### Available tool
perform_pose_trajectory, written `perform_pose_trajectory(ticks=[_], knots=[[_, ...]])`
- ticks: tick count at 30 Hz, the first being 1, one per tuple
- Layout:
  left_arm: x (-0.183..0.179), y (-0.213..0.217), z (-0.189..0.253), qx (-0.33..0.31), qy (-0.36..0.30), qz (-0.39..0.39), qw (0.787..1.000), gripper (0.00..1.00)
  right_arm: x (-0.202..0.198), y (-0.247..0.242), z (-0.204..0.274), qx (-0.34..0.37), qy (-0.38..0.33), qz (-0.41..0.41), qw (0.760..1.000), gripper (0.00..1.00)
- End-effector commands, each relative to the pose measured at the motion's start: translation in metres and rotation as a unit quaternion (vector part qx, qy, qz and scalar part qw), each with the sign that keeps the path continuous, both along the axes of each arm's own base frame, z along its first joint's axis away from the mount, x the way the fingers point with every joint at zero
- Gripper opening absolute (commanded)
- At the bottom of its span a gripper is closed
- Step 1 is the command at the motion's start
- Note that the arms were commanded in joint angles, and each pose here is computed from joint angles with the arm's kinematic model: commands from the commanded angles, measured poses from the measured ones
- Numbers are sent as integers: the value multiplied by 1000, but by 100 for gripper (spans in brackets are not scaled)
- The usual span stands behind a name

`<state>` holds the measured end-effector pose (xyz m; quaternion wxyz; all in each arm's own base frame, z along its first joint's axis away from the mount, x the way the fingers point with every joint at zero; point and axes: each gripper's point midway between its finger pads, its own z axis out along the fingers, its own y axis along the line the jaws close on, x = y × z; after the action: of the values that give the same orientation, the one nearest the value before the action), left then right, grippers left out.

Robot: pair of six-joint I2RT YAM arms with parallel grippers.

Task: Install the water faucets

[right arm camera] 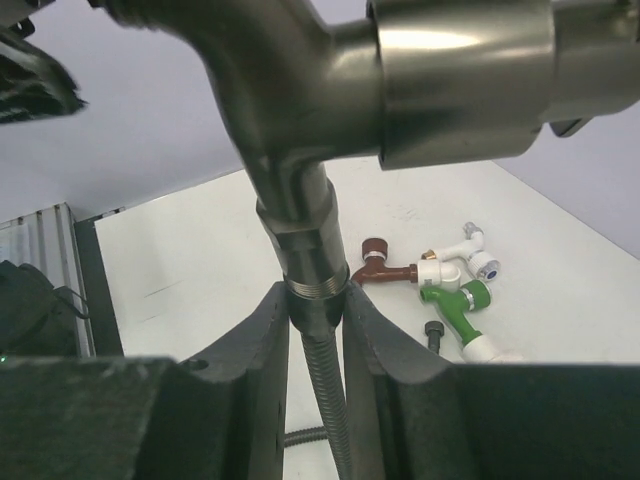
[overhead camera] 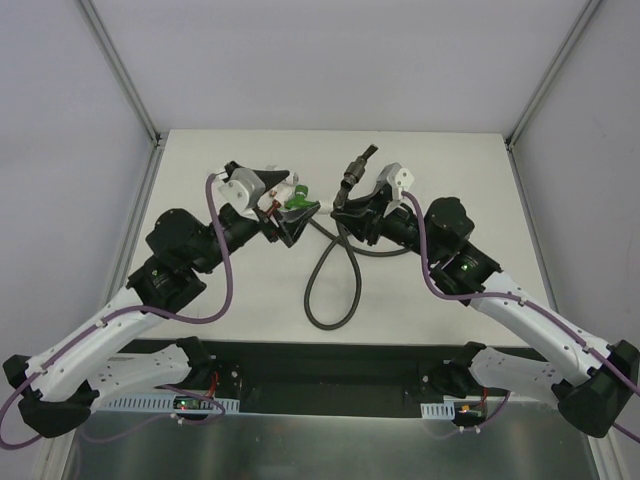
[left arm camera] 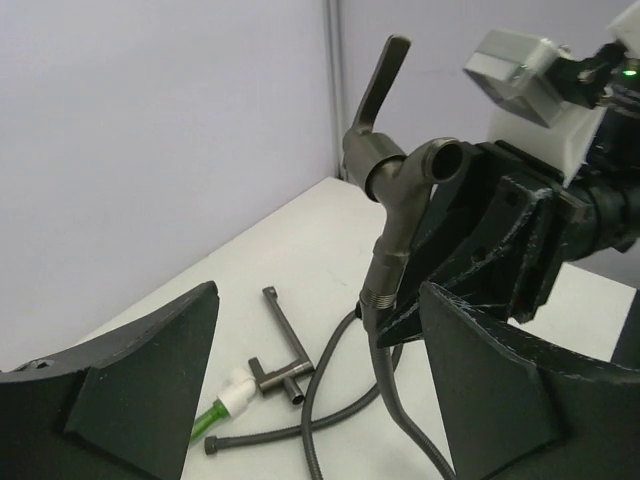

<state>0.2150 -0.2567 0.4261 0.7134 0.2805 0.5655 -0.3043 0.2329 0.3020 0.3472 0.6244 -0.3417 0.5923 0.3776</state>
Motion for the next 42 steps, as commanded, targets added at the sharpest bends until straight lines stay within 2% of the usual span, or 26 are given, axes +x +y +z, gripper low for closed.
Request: perform_pose_trajectory(ticks=[1, 6, 10, 14, 18, 29, 36, 39, 40, 42], knots=[[-28, -7, 0, 20, -25, -104, 994, 80, -17, 6, 51, 41, -59, 54, 996, 2], [-35, -11, 1, 46, -38, -153, 986, 82, -26, 13, 52, 32, -56, 93, 994, 2], [-23, -19, -8, 65, -22, -178, 982, 84, -29, 16, 50, 27, -53, 108, 992, 2], [-15, -24, -13, 70, -5, -203, 977, 85, -34, 17, 48, 22, -54, 122, 991, 2], [-20, -30, -4, 72, -15, -240, 968, 85, -36, 19, 47, 19, -53, 132, 990, 2], [-16, -40, 1, 67, 0, -279, 958, 77, -37, 22, 43, 11, -53, 143, 988, 2], [-6, -48, -8, 63, 31, -280, 957, 64, -39, 22, 41, 8, -53, 147, 988, 2], [-2, -48, -4, 51, 29, -270, 961, 47, -38, 23, 38, 5, -51, 146, 988, 2], [-2, -48, -1, 40, 35, -266, 963, 35, -38, 22, 37, 5, -51, 146, 988, 2], [4, -46, 1, 20, 47, -246, 968, 20, -36, 22, 35, 2, -50, 141, 989, 2]])
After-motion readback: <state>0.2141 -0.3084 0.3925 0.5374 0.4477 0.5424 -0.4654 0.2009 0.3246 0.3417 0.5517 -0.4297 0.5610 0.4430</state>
